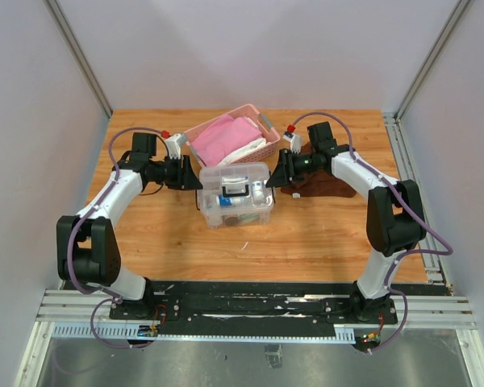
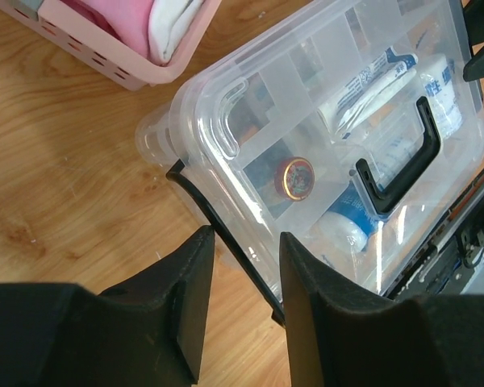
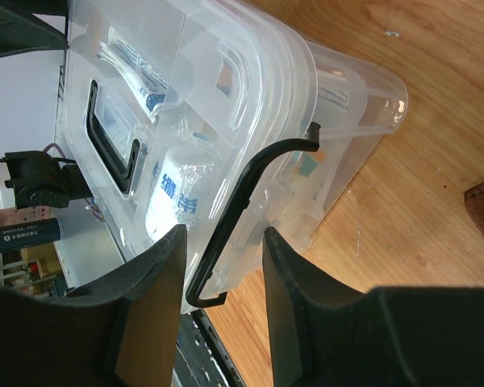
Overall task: Organize the medicine kit
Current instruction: Close the medicine box at the center of the board.
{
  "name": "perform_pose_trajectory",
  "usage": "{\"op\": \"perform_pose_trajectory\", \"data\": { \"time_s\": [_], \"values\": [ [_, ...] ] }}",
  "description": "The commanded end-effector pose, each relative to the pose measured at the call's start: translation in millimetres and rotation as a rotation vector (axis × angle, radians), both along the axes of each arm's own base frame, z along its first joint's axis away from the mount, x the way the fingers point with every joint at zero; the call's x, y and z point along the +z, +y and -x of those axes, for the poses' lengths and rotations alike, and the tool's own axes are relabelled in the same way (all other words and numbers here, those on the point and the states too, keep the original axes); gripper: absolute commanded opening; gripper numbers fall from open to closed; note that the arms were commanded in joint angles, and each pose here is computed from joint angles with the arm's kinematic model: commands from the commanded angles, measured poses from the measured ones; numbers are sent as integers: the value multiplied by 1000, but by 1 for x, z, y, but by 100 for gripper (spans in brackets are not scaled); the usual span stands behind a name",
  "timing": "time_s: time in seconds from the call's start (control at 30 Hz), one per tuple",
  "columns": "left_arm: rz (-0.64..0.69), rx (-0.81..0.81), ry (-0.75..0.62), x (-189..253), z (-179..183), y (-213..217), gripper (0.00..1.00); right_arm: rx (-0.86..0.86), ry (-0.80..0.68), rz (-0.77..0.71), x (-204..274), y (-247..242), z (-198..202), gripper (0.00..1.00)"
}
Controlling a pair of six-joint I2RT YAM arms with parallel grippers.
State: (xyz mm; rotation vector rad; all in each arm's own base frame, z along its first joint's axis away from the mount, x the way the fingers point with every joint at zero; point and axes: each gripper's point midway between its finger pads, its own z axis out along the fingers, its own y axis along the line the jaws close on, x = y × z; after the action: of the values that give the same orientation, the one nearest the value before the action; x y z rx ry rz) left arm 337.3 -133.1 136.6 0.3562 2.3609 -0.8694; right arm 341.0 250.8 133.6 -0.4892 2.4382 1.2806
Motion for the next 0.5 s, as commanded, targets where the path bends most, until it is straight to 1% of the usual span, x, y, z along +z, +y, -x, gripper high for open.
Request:
{"op": "perform_pose_trajectory", "data": {
  "time_s": [0.0,0.27,0.47],
  "values": [
    [-152,31,52,-29,7,18,9,37,46,82,-36,0,11,24],
    [-157,21,48,-26,9,15,1,41,34,82,-33,1,13,22],
    [-113,-11,44,-21,11,7,0,45,22,84,-30,2,13,22]
  ]
}}
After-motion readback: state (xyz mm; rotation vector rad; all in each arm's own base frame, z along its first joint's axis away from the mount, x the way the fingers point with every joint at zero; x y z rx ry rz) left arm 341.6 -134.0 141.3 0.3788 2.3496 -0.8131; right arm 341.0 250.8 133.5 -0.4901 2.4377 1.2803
